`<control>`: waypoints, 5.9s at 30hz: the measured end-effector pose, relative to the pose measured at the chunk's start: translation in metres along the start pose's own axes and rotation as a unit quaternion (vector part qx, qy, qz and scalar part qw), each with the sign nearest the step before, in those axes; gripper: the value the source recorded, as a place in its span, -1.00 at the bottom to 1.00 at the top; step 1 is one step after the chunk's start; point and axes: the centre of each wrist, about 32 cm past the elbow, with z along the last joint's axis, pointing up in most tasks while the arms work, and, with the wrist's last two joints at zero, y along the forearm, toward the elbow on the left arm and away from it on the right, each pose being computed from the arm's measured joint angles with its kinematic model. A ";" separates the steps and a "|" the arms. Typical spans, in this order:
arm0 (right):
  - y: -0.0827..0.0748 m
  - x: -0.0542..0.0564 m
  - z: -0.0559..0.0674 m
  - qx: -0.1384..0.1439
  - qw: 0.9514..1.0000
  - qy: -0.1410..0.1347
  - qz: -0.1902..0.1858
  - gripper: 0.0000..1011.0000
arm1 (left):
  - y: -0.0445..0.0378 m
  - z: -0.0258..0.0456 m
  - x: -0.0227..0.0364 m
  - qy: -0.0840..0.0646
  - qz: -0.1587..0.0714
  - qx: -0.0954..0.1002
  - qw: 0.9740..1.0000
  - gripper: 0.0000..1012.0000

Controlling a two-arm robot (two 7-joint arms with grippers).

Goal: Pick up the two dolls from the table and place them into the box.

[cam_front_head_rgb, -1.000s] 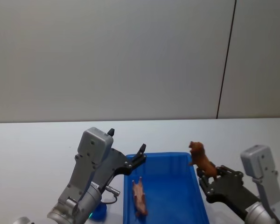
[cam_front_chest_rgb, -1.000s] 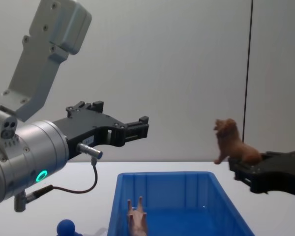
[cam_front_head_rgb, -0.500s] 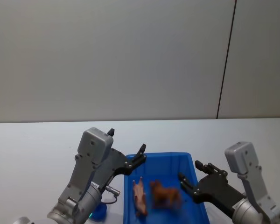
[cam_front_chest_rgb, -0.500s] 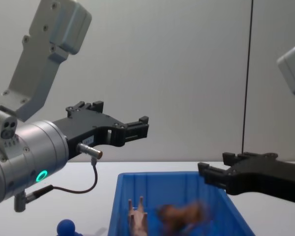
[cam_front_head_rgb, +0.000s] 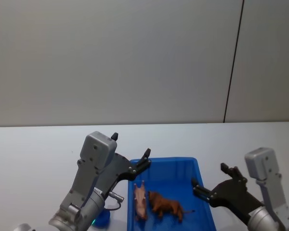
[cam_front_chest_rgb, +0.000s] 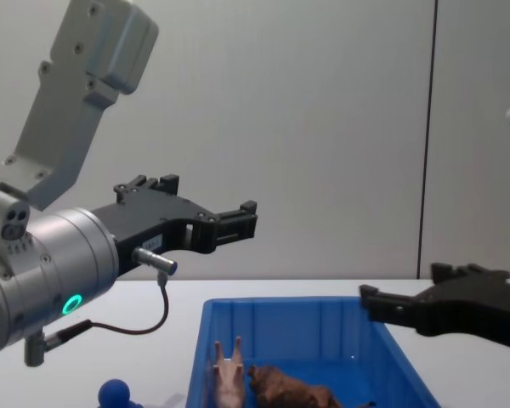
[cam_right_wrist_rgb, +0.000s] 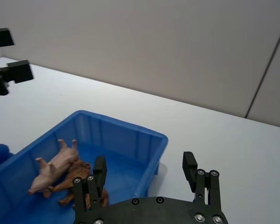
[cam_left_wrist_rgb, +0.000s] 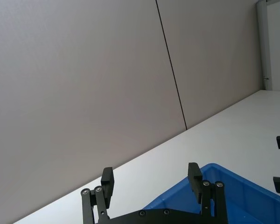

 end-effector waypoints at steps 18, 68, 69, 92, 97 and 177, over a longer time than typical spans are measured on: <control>-0.033 0.002 -0.019 0.012 0.994 0.026 -0.105 0.98 | 0.0001 -0.0001 0.0000 0.000 0.000 0.000 1.000 0.98; -0.048 0.003 -0.026 0.017 0.989 0.037 -0.146 0.98 | 0.0430 -0.0307 0.0331 0.071 0.042 0.149 0.985 0.98; -0.048 0.003 -0.026 0.017 0.989 0.037 -0.146 0.98 | 0.0430 -0.0324 0.0334 0.074 0.041 0.152 0.985 0.98; -0.048 0.002 -0.026 0.016 0.988 0.037 -0.146 0.98 | 0.0487 -0.0570 0.0338 0.120 0.028 0.189 0.974 0.98; -0.048 0.002 -0.026 0.016 0.988 0.037 -0.146 0.98 | 0.0498 -0.0602 0.0334 0.124 0.027 0.193 0.973 0.91; -0.048 0.002 -0.026 0.016 0.988 0.037 -0.146 0.98 | -0.0057 -0.0053 0.0415 0.101 -0.175 0.023 0.979 -0.89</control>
